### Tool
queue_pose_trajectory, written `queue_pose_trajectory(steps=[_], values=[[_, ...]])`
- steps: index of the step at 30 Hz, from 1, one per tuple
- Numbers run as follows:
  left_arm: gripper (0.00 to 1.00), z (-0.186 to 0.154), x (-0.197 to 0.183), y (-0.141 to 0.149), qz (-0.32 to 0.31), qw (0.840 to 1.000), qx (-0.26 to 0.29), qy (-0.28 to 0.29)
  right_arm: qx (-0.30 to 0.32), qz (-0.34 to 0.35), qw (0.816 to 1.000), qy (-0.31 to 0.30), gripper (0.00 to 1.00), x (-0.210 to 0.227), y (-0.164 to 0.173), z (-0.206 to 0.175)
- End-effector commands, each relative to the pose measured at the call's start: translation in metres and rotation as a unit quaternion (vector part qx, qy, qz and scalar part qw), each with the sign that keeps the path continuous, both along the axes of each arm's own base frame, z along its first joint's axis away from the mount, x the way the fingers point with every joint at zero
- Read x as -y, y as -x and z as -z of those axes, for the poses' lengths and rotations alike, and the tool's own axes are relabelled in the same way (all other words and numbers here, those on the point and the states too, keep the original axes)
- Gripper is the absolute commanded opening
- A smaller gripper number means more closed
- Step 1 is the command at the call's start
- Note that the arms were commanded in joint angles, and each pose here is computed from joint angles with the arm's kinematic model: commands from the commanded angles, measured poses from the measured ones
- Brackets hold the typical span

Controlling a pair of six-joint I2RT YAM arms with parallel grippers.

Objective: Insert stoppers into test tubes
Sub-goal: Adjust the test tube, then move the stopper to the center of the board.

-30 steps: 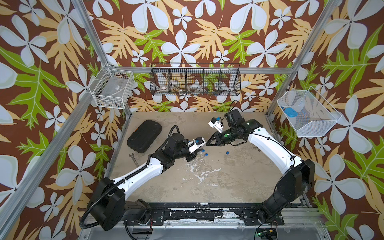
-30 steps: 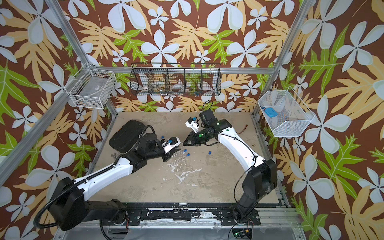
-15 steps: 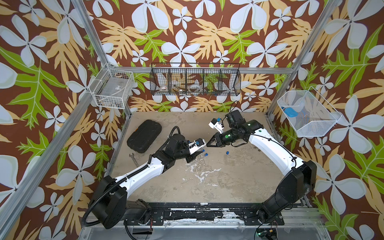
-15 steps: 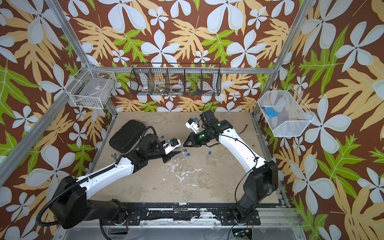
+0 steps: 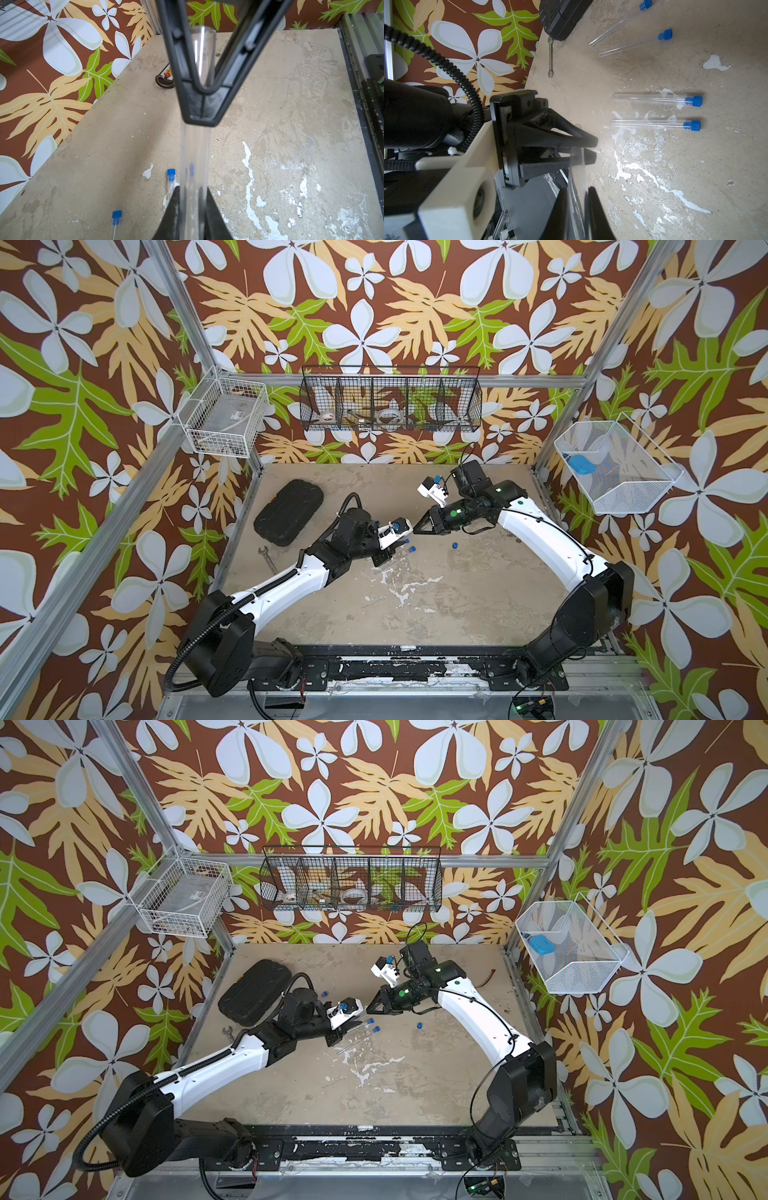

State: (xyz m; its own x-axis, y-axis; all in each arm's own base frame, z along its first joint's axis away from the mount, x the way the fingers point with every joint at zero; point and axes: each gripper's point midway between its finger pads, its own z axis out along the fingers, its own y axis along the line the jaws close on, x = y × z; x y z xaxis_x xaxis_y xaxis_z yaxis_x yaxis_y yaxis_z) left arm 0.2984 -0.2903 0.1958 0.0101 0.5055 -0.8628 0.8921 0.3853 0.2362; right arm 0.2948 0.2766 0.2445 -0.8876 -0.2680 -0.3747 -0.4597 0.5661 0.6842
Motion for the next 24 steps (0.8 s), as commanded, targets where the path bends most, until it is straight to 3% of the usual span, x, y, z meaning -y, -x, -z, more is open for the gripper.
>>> queue_pose_trajectory(steps=[1, 8, 12, 15, 18, 21, 24], values=[[0.08, -0.008, 0.001, -0.004, -0.001, 1.000, 0.015, 0.004, -0.001, -0.004, 1.000, -0.004, 0.19, -0.001, 0.004, -0.004], [0.04, -0.009, -0.001, -0.006, -0.012, 1.000, 0.017, 0.004, 0.062, 0.030, 0.998, -0.011, 0.39, 0.016, -0.021, -0.032], [0.02, -0.003, -0.005, -0.007, -0.029, 1.000, 0.004, 0.005, 0.154, 0.132, 0.979, 0.036, 0.41, 0.069, -0.053, -0.037], [0.01, 0.004, -0.008, -0.007, -0.041, 0.999, -0.007, 0.003, 0.193, 0.219, 0.948, 0.128, 0.42, 0.124, -0.067, -0.008], [0.01, 0.012, -0.012, -0.007, -0.051, 0.999, -0.017, -0.004, 0.205, 0.238, 0.924, 0.217, 0.41, 0.155, -0.065, 0.025], [0.01, 0.018, -0.016, -0.008, -0.063, 0.998, -0.023, -0.011, 0.194, 0.247, 0.909, 0.273, 0.41, 0.173, -0.064, 0.052], [0.01, 0.021, -0.018, -0.008, -0.069, 0.997, -0.027, -0.015, 0.151, 0.244, 0.907, 0.308, 0.40, 0.179, -0.067, 0.082]])
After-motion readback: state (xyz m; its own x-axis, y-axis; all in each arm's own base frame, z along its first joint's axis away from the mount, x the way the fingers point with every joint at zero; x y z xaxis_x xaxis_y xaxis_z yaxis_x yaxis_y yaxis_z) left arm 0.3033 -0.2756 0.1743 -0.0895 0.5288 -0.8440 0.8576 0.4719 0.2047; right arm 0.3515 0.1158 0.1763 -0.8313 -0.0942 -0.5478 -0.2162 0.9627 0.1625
